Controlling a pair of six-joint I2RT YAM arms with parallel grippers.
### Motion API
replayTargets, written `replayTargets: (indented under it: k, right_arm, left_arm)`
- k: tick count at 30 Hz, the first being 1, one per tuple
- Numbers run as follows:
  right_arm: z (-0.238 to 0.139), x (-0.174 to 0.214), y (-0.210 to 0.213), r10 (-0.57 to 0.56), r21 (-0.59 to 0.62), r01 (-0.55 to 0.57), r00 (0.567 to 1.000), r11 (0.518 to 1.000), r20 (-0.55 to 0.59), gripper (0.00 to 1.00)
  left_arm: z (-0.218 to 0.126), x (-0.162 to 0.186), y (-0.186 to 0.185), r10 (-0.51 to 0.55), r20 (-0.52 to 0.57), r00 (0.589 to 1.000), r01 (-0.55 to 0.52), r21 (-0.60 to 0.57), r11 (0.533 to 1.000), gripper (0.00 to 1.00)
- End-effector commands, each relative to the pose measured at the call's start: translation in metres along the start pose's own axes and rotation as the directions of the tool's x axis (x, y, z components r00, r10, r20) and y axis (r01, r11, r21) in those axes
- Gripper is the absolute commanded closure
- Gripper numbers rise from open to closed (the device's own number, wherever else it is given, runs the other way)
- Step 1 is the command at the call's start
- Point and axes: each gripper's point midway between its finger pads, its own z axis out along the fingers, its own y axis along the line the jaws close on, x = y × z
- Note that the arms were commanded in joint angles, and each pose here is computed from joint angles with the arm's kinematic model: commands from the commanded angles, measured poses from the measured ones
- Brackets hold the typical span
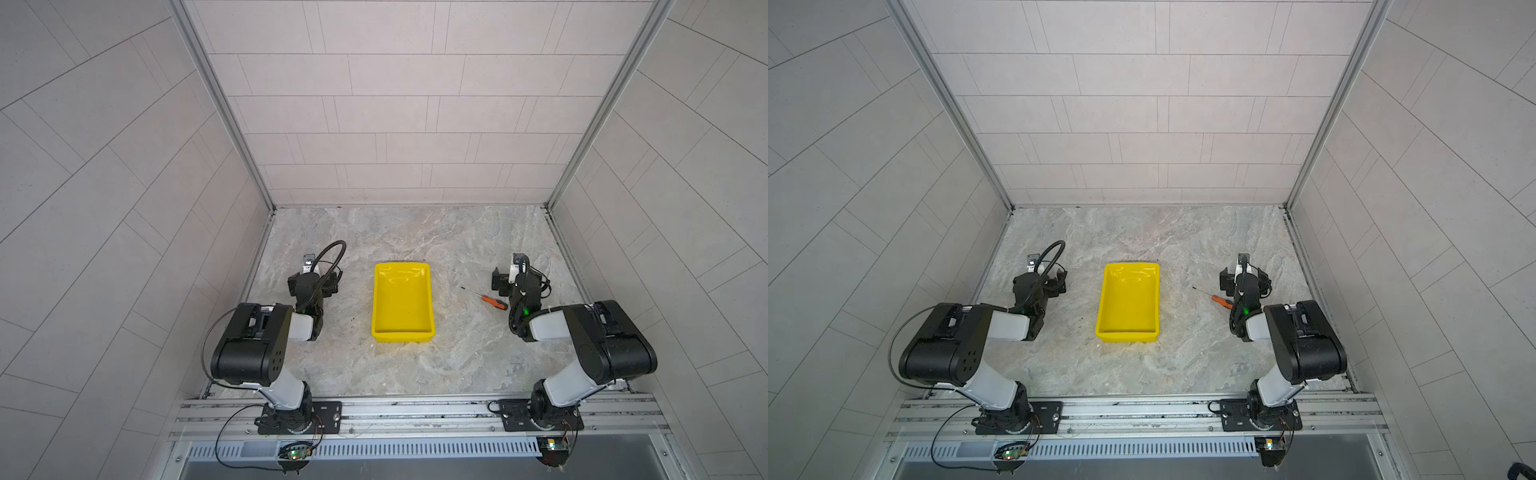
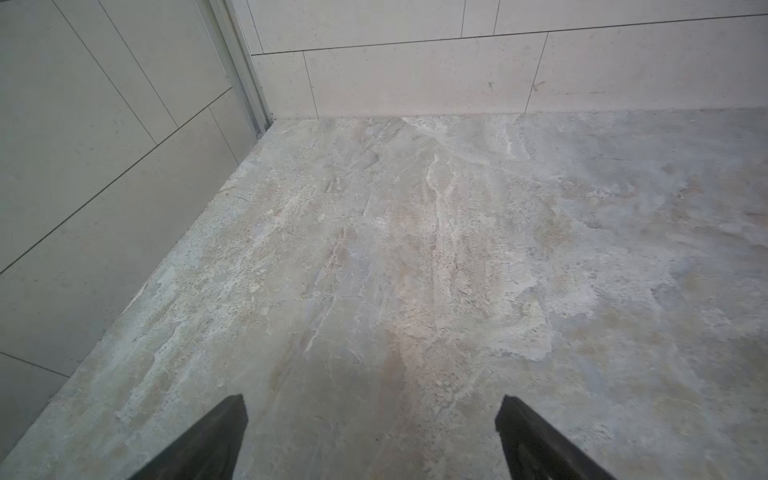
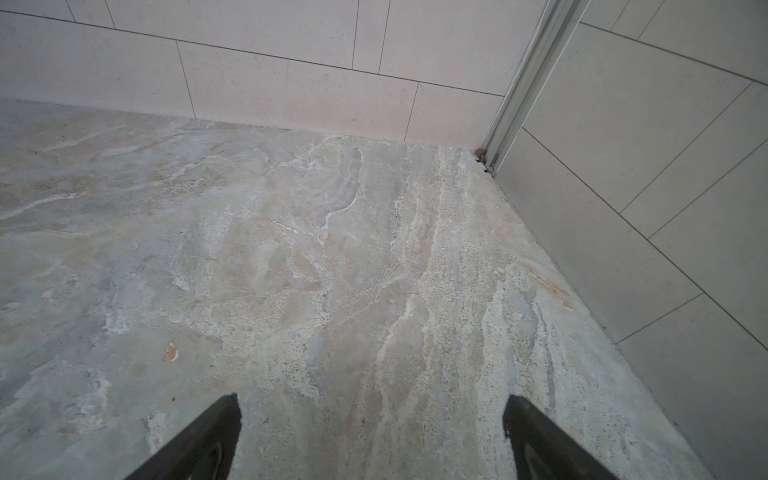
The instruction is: Put the screwdriver in the bin
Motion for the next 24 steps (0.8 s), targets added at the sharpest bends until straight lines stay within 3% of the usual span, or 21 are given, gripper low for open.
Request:
replayTargets:
  k: [1,24]
  right_arm:
    - [0.0008,-0.0018,0.0005,-0.010,-0.001,0.010,1.000,1.000,0.008,0.01]
    - [0.0006,-0.0023,0.0002,-0.011,0.000,0.011,1.000,1.000,0.010,0.01]
  left_arm:
    - [0.0039,-0.0115,-0.0010,-0.020,0.020,1.000,0.020,0.033,0.999,0.00]
    - [0.0044,-0.0108,-0.0002,-0.028,0.016,0.999,0.027,0.043,0.999,0.00]
